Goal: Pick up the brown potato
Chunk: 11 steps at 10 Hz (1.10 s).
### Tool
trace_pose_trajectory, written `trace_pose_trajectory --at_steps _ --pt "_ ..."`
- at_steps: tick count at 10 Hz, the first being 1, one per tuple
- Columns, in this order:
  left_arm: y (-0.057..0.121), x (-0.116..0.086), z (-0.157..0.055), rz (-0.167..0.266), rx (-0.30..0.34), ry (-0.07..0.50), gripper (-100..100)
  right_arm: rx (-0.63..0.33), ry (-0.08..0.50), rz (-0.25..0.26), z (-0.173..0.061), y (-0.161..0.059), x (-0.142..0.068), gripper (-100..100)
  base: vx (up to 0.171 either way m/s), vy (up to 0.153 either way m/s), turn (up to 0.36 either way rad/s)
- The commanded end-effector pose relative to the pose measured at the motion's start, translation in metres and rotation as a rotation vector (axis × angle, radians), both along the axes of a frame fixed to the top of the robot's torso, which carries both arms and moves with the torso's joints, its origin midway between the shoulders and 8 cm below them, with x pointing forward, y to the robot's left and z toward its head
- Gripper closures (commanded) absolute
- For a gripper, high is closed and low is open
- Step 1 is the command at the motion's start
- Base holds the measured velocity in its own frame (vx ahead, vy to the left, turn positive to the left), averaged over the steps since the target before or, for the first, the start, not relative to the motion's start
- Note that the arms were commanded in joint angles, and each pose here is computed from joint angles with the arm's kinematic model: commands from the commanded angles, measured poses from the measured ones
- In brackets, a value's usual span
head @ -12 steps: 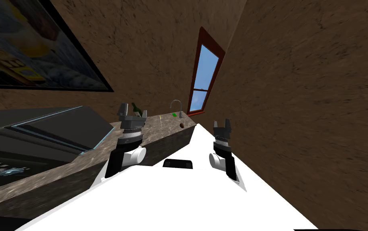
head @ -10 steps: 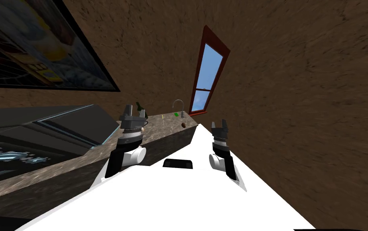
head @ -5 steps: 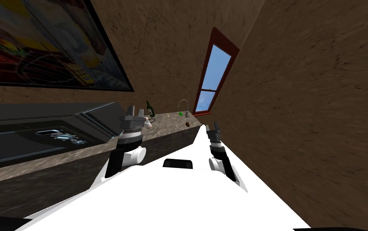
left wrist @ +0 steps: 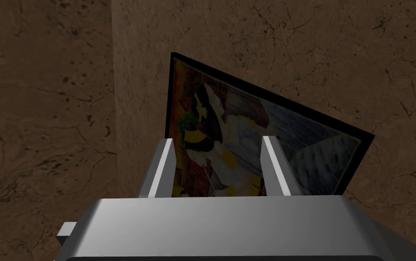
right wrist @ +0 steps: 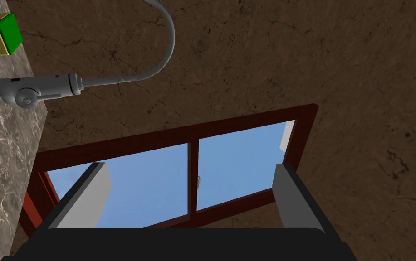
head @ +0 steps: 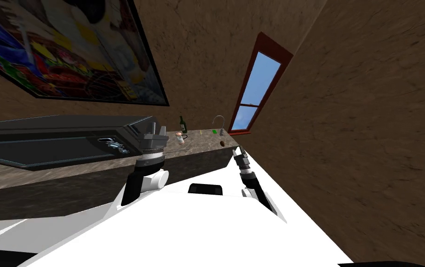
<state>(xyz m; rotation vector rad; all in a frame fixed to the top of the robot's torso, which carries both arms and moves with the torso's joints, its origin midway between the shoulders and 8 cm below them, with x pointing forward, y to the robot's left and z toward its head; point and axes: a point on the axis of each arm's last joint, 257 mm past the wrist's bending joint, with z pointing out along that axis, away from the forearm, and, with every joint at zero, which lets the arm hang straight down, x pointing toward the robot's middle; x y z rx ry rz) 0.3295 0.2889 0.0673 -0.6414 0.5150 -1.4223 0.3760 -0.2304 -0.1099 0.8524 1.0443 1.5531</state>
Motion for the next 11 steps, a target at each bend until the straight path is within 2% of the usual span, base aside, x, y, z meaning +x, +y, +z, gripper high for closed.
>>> trace_pose_trajectory --at_steps 1,2,3,4,5,6,7,8,9,10,11 --pt "0.0 0.0 0.0 0.0 0.0 0.0 0 -0.01 0.067 0.046 -0.025 0.009 -0.003 -100 -0.063 0.046 0.262" --pt "0.0 0.0 0.0 0.0 0.0 0.0 0 -0.022 0.07 0.052 -0.026 0.009 -0.004 -100 -0.05 0.035 0.099" --pt "0.0 0.0 0.0 0.0 0.0 0.0 0 -0.026 0.13 0.087 -0.049 0.015 -0.009 -100 -0.053 0.047 0.207" --pt "0.0 0.0 0.0 0.0 0.0 0.0 0 -0.037 0.132 0.093 -0.05 0.015 -0.009 -100 -0.041 0.036 0.12" --pt "0.0 0.0 0.0 0.0 0.0 0.0 0 -0.045 0.196 0.128 -0.075 0.02 -0.016 -100 -0.048 0.048 0.208" --pt "0.0 0.0 0.0 0.0 0.0 0.0 0 -0.055 0.199 0.132 -0.076 0.02 -0.017 -100 -0.051 0.039 0.129" --pt "0.0 0.0 0.0 0.0 0.0 0.0 0 -0.063 0.265 0.165 -0.101 0.024 -0.026 -100 -0.06 0.055 0.283" --pt "0.0 0.0 0.0 0.0 0.0 0.0 0 -0.074 0.268 0.17 -0.102 0.023 -0.027 -100 -0.043 0.043 0.127" --pt "0.0 0.0 0.0 0.0 0.0 0.0 0 -0.086 0.338 0.201 -0.128 0.025 -0.038 -100 -0.046 0.065 0.217" --pt "0.0 0.0 0.0 0.0 0.0 0.0 0 -0.097 0.341 0.205 -0.129 0.024 -0.039 -100 -0.039 0.051 0.147" --pt "0.0 0.0 0.0 0.0 0.0 0.0 0 -0.109 0.412 0.233 -0.156 0.024 -0.053 -100 -0.053 0.055 0.256"
